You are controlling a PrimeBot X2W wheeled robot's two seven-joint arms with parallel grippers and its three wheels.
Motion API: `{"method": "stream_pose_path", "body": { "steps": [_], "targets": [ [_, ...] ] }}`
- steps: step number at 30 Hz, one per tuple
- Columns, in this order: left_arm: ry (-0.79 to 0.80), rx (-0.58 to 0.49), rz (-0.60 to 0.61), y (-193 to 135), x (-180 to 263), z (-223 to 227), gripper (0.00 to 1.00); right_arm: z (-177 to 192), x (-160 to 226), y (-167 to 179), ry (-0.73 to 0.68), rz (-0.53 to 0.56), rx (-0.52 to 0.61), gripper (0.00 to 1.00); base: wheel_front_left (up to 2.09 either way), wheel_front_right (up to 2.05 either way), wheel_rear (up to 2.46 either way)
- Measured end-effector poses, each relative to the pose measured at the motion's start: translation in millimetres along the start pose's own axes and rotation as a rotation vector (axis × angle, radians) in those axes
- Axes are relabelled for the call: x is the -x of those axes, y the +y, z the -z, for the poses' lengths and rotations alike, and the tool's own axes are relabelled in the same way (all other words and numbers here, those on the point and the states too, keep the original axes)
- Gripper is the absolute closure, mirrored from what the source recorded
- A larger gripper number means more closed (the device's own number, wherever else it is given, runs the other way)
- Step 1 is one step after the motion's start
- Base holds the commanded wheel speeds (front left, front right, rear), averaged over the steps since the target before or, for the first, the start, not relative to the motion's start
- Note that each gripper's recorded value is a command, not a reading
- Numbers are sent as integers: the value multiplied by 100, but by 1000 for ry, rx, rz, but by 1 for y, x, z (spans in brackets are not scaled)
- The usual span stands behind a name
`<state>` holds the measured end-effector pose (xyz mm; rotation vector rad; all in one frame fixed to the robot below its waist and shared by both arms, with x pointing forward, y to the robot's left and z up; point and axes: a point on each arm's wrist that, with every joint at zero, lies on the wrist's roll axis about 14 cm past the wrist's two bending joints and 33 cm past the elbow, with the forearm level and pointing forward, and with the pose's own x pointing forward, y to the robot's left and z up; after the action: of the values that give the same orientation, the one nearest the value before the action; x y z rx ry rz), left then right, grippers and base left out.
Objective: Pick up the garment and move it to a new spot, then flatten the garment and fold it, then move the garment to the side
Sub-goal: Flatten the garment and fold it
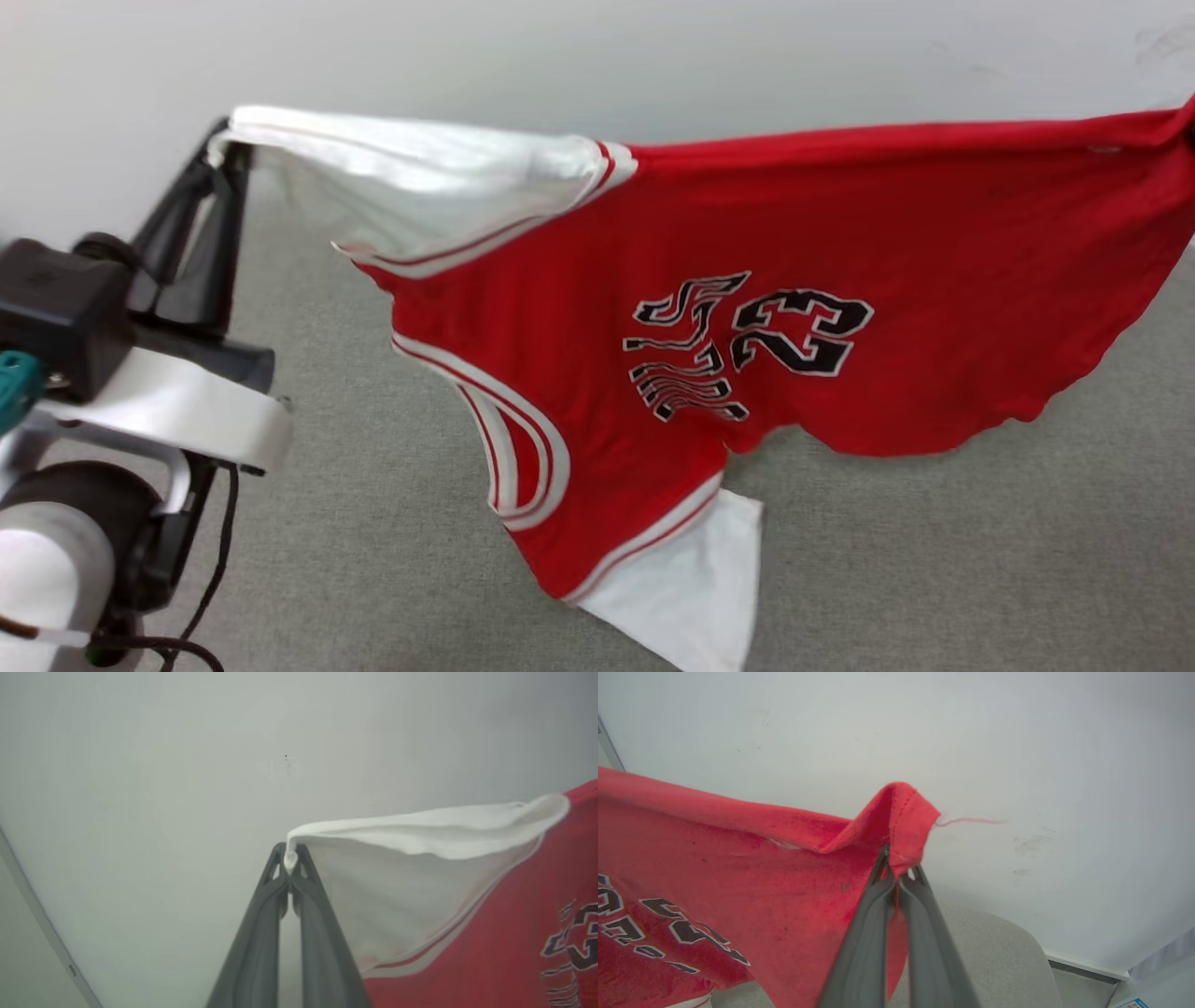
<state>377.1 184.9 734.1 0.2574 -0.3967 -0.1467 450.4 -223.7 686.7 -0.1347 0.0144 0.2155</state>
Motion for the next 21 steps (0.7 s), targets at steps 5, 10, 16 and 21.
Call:
{"method": "stream_pose_path", "body": {
  "steps": [5, 10, 16, 21],
  "targets": [
    [-138, -15, -34, 8, -6, -40, 100, -18, 16, -8, -78, 39, -5, 100, 0, 0, 0],
    [-225, -59, -43, 18, -23, -66, 100, -27, 17, -13, -113, 66, 5, 100, 0, 0, 0],
    [-309, -113, -79, 38, -63, -87, 100, -46, -8, -21, -171, 81, 24, 100, 0, 0, 0],
    [-301, -126, -61, 44, -110, -75, 100, -57, -42, -35, -205, 109, 54, 100, 0, 0, 0]
  ]
}}
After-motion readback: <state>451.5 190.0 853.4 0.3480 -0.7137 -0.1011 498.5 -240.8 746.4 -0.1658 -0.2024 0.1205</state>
